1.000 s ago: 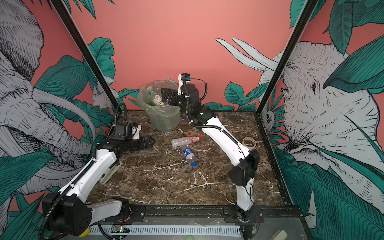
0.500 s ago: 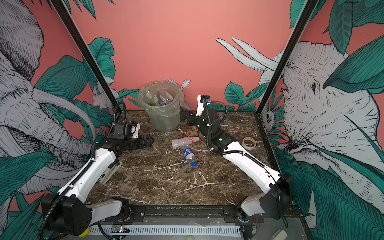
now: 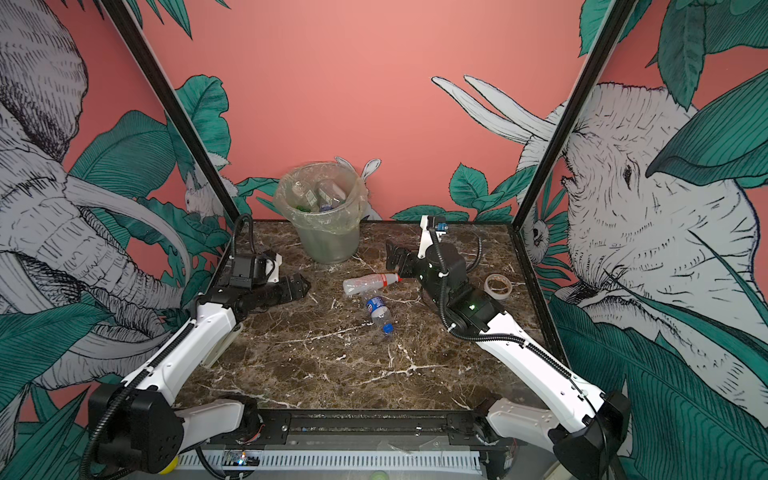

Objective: Throw the plastic bottles in the bin
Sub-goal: 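Withdraw the right gripper while the left gripper moves toward the Pepsi bottle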

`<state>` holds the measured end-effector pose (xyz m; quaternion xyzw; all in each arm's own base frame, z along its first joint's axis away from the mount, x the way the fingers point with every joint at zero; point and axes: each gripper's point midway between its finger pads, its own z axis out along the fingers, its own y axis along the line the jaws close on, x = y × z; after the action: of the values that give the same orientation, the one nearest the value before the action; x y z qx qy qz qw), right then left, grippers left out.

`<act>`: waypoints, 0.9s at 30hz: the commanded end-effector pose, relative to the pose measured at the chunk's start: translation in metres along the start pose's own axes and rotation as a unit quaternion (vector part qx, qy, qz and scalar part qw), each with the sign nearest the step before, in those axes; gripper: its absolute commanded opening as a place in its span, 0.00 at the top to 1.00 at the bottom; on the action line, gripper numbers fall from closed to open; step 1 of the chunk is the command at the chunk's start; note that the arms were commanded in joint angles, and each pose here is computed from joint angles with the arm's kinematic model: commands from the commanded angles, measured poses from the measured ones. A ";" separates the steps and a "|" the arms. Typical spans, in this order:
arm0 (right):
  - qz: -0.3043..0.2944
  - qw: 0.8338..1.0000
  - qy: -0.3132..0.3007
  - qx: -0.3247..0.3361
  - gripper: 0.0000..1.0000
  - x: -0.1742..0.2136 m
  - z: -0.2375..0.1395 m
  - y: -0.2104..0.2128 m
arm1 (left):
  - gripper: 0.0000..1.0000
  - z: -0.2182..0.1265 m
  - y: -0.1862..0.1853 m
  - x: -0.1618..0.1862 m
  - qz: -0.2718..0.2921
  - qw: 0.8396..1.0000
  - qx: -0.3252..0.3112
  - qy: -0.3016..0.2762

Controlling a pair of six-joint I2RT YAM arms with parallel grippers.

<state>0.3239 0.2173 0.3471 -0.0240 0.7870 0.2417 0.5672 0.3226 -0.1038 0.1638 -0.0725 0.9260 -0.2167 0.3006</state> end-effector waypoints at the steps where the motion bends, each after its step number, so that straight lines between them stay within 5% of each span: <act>1: 0.001 0.999 0.041 0.026 0.01 0.025 -0.006 -0.016 | 0.02 -0.001 -0.007 -0.006 -0.033 0.999 0.028 -0.023; 8: 0.021 0.996 0.080 0.033 0.01 0.067 -0.005 -0.031 | 0.02 0.007 -0.006 0.009 -0.075 0.997 0.030 -0.005; 18: 0.058 0.992 0.098 0.051 0.01 0.096 -0.009 -0.047 | 0.01 0.015 -0.029 0.021 -0.040 0.998 0.039 0.018; 27: 0.087 0.988 0.107 0.068 0.01 0.112 -0.015 -0.058 | 0.01 0.022 -0.038 0.037 -0.064 0.996 0.044 0.040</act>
<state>0.2885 0.1905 0.2298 0.0350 0.8605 0.2265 0.4551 0.3049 -0.1520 0.1410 -0.0973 0.9248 -0.2719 0.2477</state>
